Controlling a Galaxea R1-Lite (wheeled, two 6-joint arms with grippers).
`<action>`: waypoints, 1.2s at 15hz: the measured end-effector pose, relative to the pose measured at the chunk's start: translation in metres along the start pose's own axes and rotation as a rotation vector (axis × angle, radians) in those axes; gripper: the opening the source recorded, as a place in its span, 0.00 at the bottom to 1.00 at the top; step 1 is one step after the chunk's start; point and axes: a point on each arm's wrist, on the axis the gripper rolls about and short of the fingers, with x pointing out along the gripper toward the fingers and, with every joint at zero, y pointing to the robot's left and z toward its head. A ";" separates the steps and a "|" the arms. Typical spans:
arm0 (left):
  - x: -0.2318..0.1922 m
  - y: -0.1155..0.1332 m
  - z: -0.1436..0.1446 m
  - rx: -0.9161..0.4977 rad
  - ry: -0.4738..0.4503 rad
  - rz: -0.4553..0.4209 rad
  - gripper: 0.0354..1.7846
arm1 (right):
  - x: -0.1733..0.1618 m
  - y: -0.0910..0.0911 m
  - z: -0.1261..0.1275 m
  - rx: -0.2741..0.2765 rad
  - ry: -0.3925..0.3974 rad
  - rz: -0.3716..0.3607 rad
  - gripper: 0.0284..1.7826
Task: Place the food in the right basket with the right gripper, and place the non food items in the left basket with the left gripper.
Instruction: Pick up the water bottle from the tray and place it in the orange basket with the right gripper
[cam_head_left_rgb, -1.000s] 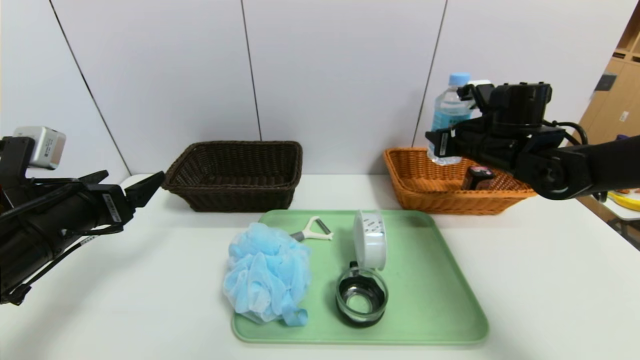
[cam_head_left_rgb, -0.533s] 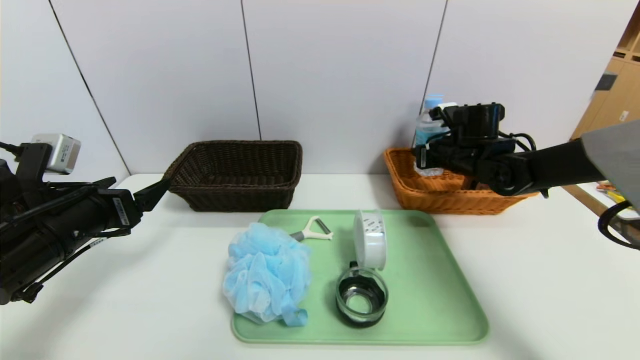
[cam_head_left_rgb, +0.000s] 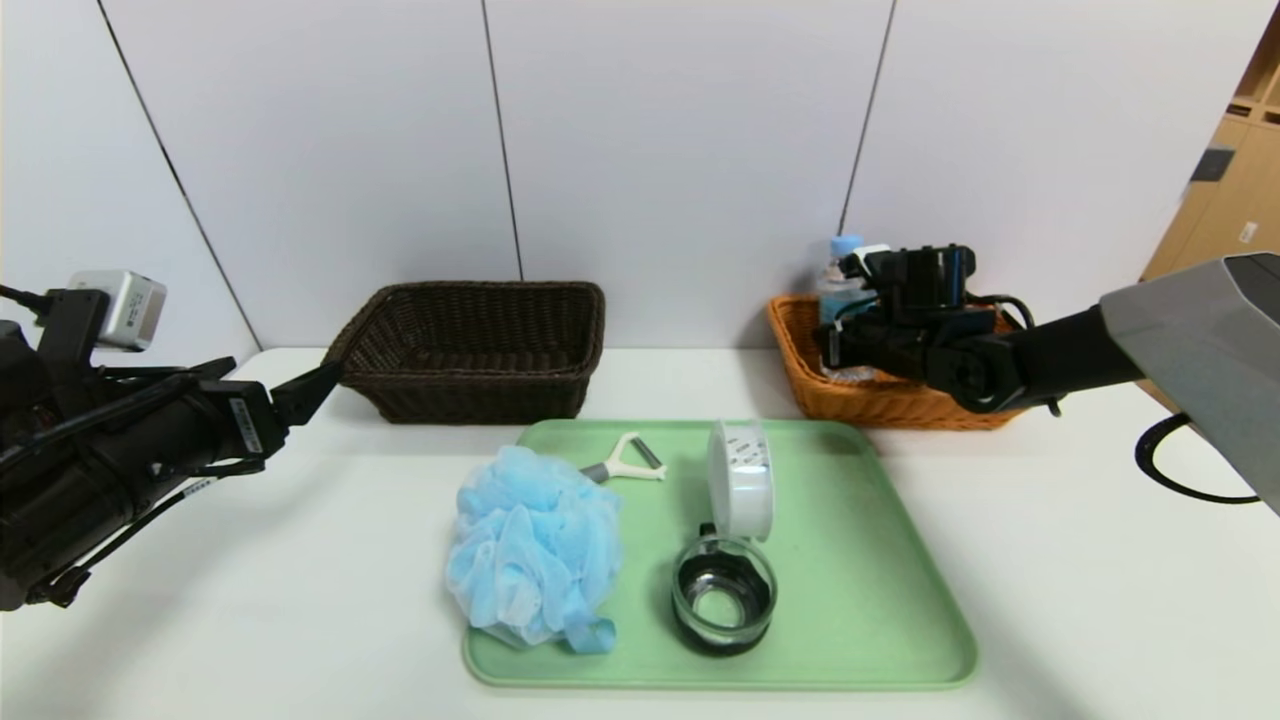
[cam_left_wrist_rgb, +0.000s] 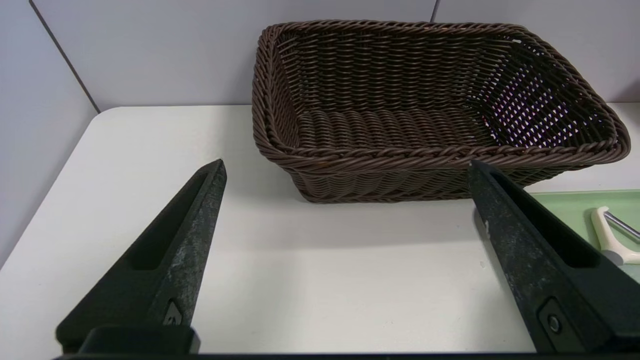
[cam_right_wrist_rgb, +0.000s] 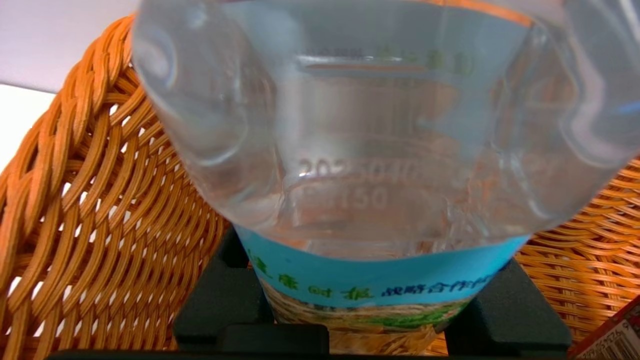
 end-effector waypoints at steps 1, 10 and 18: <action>0.000 0.000 0.000 0.000 0.001 0.000 0.94 | 0.000 0.000 -0.001 -0.001 0.004 0.000 0.47; 0.000 0.000 -0.001 0.000 0.004 0.000 0.94 | -0.005 0.000 0.001 0.001 0.001 0.000 0.47; -0.001 0.000 0.001 0.004 -0.004 0.001 0.94 | -0.017 -0.003 0.007 0.007 -0.016 -0.003 0.75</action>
